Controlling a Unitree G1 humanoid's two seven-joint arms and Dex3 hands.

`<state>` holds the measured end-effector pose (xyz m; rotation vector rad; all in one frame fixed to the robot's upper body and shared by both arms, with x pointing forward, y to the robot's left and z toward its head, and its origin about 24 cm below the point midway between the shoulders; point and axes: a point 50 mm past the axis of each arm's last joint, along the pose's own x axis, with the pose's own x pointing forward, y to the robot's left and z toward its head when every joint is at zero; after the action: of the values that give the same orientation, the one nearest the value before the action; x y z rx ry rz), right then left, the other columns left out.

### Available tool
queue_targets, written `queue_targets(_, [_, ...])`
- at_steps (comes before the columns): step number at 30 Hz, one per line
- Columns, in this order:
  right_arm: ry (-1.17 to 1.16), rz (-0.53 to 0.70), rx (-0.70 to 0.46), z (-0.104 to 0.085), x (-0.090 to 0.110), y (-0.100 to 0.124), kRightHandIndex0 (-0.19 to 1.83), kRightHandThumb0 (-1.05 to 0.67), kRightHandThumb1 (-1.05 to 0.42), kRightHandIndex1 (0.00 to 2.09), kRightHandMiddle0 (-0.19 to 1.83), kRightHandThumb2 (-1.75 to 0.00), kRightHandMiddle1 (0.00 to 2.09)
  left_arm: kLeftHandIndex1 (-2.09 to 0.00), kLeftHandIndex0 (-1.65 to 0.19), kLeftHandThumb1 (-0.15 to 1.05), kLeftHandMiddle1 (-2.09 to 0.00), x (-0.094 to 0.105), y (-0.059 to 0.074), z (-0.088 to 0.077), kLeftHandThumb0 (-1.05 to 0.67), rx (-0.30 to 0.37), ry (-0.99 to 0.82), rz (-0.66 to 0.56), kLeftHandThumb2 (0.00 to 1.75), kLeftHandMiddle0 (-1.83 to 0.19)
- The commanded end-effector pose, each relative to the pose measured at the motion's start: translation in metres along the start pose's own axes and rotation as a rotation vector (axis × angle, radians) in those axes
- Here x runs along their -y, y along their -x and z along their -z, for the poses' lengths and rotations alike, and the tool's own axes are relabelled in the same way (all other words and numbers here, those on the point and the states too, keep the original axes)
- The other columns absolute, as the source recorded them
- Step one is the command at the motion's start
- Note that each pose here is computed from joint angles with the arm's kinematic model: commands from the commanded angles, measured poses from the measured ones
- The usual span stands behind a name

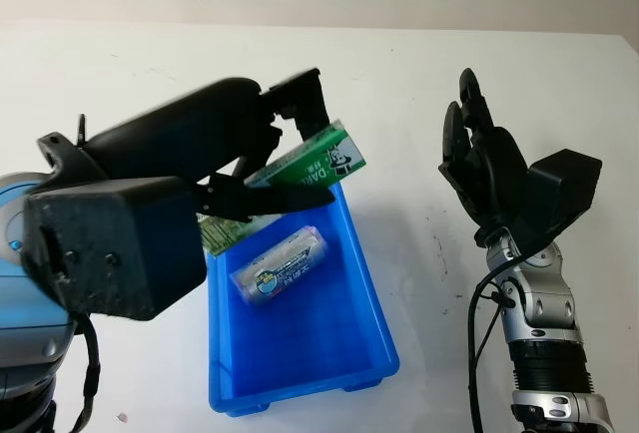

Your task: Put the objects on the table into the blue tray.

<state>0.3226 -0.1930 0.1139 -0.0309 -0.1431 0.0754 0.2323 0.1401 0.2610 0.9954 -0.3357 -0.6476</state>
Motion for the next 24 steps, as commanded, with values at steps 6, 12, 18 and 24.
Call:
queue_targets(6, [-0.011,0.002,0.019,0.0,-0.002,0.002,-0.19,-0.68,-1.05,0.0,-0.19,-0.7,0.0,-2.03,-0.25,1.05,-2.09,0.018,-0.007,0.009,-0.36,-0.01,0.099,0.059,0.46,-0.7])
queue_targets(12, [-0.019,0.004,0.015,0.001,-0.002,0.003,-0.19,-0.68,-1.05,0.0,-0.19,-0.7,0.0,-2.09,-0.29,1.05,-2.09,0.032,-0.011,0.014,-0.37,0.004,0.168,0.015,0.47,-0.69])
queue_targets(18, [-0.017,0.003,0.013,0.002,-0.001,0.005,-0.19,-0.68,-1.05,0.0,-0.19,-0.7,0.0,-1.89,-0.16,1.05,-1.99,0.039,-0.013,0.021,-0.43,-0.007,0.227,-0.025,0.5,-0.45])
queue_targets(24, [-0.019,0.005,0.011,0.003,0.0,0.005,-0.19,-0.67,-1.05,0.0,-0.19,-0.69,0.0,-0.4,-0.11,1.05,-0.21,0.041,-0.013,0.022,-0.61,-0.007,0.165,-0.005,0.53,-0.44])
